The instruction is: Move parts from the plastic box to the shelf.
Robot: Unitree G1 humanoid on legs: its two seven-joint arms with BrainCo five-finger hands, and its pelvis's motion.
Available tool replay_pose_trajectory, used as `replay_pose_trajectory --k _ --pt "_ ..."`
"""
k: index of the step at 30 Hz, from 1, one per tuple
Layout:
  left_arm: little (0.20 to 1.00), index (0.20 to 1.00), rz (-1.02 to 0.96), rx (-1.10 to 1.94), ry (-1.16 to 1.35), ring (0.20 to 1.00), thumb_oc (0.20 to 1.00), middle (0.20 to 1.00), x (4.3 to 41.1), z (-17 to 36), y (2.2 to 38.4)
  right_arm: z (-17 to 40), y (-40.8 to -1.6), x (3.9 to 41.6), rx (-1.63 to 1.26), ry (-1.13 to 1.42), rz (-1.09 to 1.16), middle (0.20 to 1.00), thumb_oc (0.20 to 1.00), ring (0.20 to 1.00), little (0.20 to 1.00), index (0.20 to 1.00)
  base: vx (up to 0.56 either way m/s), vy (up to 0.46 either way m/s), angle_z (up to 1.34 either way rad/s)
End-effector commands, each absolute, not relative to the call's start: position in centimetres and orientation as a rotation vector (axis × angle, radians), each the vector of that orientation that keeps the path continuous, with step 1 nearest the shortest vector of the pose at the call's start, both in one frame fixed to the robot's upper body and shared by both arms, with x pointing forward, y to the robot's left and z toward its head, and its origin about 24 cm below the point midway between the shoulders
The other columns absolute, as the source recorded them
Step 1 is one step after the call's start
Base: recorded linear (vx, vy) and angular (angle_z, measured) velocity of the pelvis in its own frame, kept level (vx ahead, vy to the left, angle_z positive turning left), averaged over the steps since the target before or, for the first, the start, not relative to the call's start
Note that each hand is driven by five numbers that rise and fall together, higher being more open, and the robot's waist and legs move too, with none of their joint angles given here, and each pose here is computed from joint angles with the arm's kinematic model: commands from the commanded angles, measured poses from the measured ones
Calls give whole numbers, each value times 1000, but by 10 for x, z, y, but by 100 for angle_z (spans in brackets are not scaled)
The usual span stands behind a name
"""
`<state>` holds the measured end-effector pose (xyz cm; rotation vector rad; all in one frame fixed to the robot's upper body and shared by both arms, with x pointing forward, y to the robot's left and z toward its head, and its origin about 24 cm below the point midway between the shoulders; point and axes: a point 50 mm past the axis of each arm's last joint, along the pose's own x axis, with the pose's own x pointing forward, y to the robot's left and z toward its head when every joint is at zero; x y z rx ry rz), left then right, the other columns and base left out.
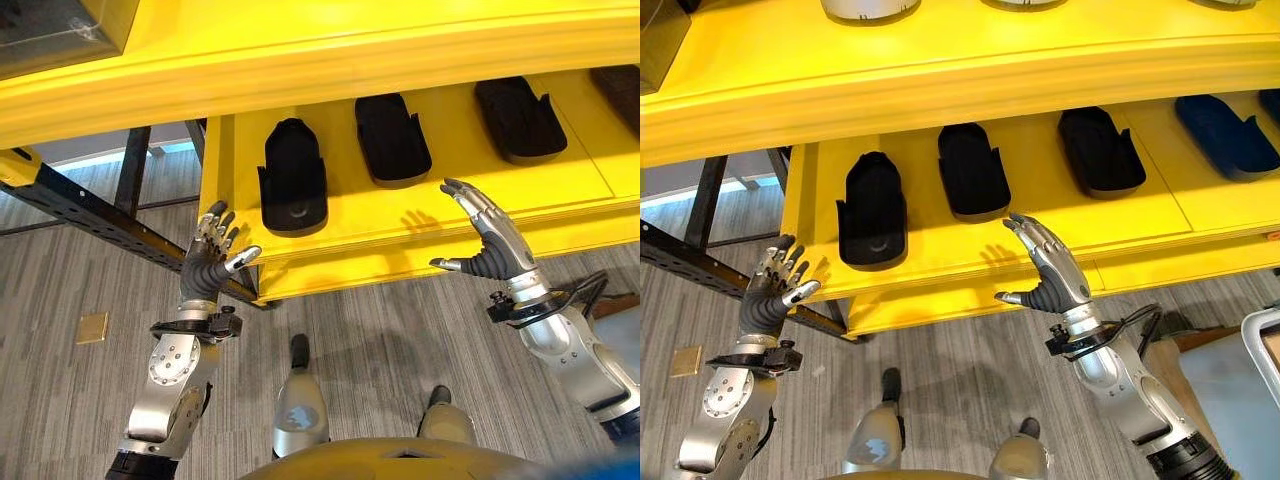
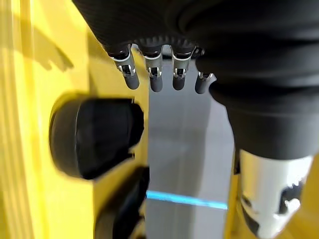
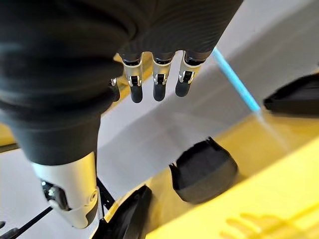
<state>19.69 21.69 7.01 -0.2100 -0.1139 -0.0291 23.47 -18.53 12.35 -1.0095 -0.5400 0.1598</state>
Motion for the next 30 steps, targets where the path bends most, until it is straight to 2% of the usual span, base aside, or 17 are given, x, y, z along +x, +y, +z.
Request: replay_pose_trajectory --k 1,6,8,13,16,19,24,30 --pt "1000 1000 -190 -289 -282 1000 1000 1000 201 99 215 147 -172 241 -986 -707 166 1000 1000 1000 1000 1000 0 -114 3" --pt "1000 1000 -224 -371 -158 1000 1000 1000 191 71 222 146 -175 246 -1006 -697 172 1000 1000 1000 1000 1000 -7 -114 3" --pt "1000 1000 -322 -304 -96 1000 1000 1000 188 59 222 144 -183 244 -995 -662 145 1000 1000 1000 1000 1000 -38 -27 25" --pt "1000 1000 -458 -149 -123 1000 1000 1000 183 67 218 142 -199 236 -967 -636 124 1000 1000 1000 1000 1000 -67 119 17" --pt "1000 1000 -504 -88 -139 1000 1000 1000 183 68 216 141 -210 234 -948 -639 79 1000 1000 1000 1000 1000 -93 418 -25" --pt "1000 1000 -598 24 -37 1000 1000 1000 185 58 211 141 -217 243 -981 -620 62 1000 1000 1000 1000 1000 -74 733 -44" --pt "1000 1000 -624 88 103 1000 1000 1000 175 46 219 143 -221 240 -930 -563 77 1000 1000 1000 1000 1000 -111 326 24" --pt "1000 1000 -783 69 149 1000 1000 1000 188 39 195 151 -223 254 -878 -571 17 1000 1000 1000 1000 1000 -257 263 7"
